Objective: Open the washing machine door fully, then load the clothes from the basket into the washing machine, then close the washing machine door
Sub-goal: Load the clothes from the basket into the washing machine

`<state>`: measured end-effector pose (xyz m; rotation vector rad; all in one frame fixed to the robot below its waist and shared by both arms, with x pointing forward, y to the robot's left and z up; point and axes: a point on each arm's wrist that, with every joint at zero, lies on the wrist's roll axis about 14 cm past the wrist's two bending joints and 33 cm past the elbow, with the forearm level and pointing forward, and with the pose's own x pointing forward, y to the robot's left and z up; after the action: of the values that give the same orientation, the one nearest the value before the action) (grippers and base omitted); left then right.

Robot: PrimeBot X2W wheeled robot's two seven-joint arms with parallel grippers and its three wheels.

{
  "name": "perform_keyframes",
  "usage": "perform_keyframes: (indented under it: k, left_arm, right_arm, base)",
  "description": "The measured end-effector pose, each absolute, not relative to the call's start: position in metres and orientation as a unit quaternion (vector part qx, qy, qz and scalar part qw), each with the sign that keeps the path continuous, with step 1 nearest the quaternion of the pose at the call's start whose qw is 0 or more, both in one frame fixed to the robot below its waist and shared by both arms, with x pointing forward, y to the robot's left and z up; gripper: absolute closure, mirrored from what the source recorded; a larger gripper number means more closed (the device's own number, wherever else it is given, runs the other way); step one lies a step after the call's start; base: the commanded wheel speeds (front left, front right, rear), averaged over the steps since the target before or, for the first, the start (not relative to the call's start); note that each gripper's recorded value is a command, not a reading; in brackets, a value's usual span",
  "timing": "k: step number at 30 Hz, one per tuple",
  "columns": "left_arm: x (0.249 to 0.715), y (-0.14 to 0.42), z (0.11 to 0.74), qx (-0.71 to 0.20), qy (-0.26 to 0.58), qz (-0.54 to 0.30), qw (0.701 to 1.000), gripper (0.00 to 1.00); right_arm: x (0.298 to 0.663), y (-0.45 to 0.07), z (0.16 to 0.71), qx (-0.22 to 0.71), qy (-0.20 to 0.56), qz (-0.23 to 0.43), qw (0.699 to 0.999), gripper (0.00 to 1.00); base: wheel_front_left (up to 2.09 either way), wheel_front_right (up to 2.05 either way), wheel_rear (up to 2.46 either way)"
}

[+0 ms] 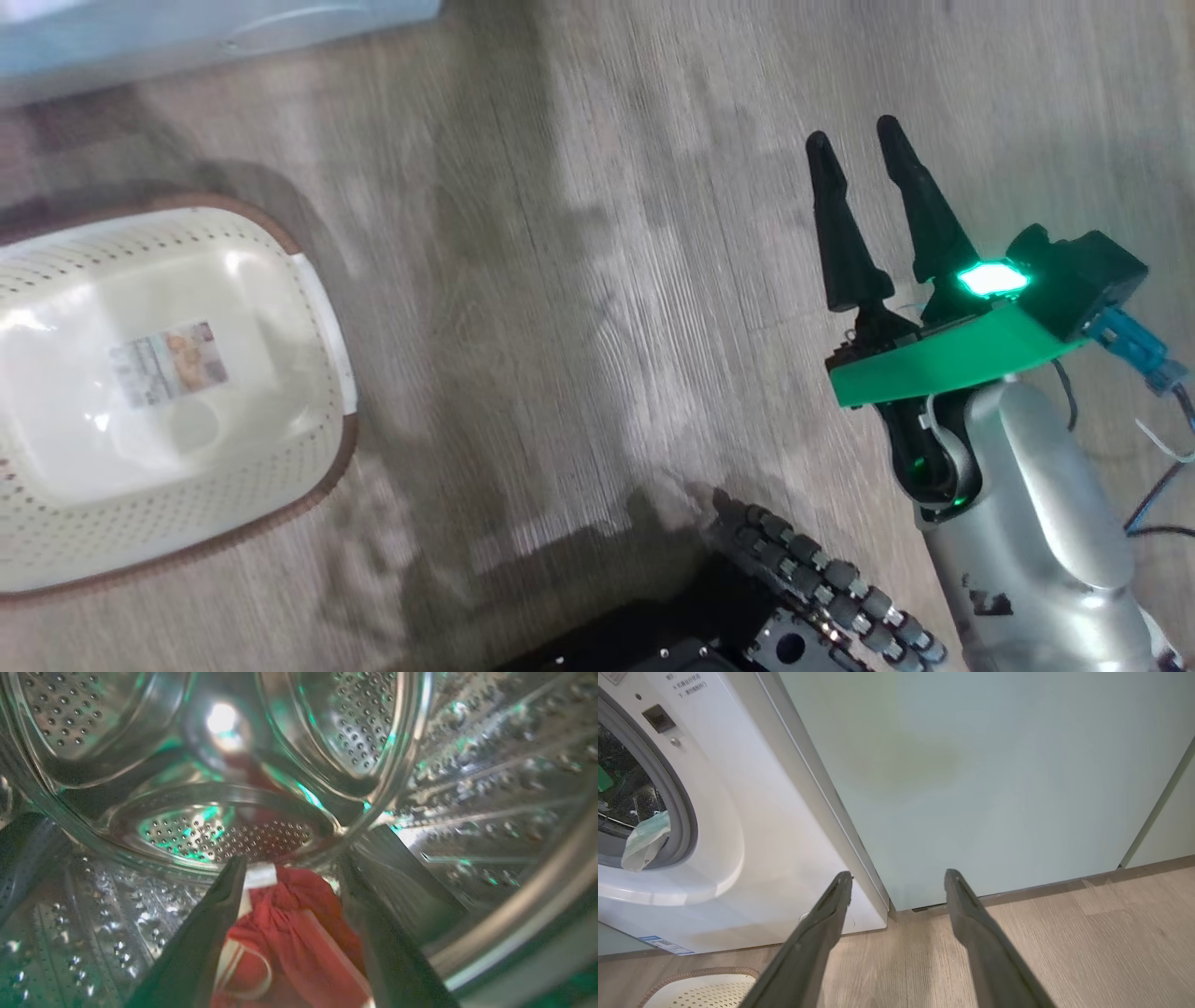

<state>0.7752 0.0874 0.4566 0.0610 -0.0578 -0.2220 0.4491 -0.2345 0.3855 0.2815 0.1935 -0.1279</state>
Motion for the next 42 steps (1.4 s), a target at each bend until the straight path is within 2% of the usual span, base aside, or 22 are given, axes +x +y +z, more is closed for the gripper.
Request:
perform_keyframes:
  k: [15, 22, 30, 42]
  left_arm:
    - [0.683, 0.066, 0.482, 0.007, -0.039, -0.159, 0.986, 0.0]
    - [0.609, 0.059, 0.49, -0.007, -0.054, -0.163, 0.985, 0.0]
    - [0.55, 0.076, 0.492, -0.025, -0.056, -0.127, 0.99, 0.0]
    - [0.505, 0.106, 0.484, -0.074, -0.036, -0.054, 0.995, 0.0]
  right_arm:
    - [0.446, -0.225, 0.434, 0.117, 0.04, -0.041, 0.991, 0.0]
    - [0.428, -0.232, 0.451, 0.111, 0.021, -0.054, 0.992, 0.0]
    - [0.417, -0.224, 0.463, 0.117, 0.009, -0.045, 0.992, 0.0]
    - [0.403, -0.223, 0.468, 0.119, 0.005, -0.045, 0.992, 0.0]
  base:
    - [0.0, 0.0, 0.0]
    - [0.0, 0.0, 0.0]
    - [0.0, 0.0, 0.0]
    - [0.0, 0.0, 0.0]
